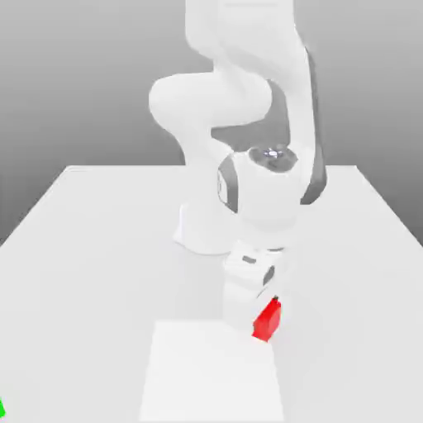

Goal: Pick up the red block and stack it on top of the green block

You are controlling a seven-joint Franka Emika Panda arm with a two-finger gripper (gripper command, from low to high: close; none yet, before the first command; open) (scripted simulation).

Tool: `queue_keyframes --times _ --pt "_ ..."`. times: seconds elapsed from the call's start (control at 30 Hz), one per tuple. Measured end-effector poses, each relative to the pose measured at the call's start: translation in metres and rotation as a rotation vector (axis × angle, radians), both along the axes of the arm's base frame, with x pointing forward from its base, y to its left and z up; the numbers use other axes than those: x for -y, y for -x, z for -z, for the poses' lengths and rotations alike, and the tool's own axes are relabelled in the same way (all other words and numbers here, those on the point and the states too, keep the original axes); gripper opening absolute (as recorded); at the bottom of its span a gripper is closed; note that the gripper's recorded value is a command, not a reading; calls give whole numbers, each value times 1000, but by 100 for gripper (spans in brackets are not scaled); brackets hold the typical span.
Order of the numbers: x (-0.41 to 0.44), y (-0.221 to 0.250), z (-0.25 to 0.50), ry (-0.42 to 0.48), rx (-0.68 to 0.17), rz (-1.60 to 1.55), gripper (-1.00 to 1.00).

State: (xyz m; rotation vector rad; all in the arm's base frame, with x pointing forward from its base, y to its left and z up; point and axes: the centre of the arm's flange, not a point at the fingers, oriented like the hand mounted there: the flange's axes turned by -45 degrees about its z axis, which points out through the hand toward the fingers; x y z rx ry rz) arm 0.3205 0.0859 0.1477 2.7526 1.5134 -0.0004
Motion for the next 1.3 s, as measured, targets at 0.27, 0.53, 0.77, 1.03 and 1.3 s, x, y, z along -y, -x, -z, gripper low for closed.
queue_keyframes --times 0.27,0.53,0.77,1.03,1.3 --pt "0 -1 -26 -1 -1 0 -100" --pt "43 -47 -67 -22 -12 259 -100" --pt "148 -123 -76 -46 -27 741 -100" --pt "306 -164 -87 -33 -22 1274 -100" --pt "414 -160 -46 -3 0 1591 -100"
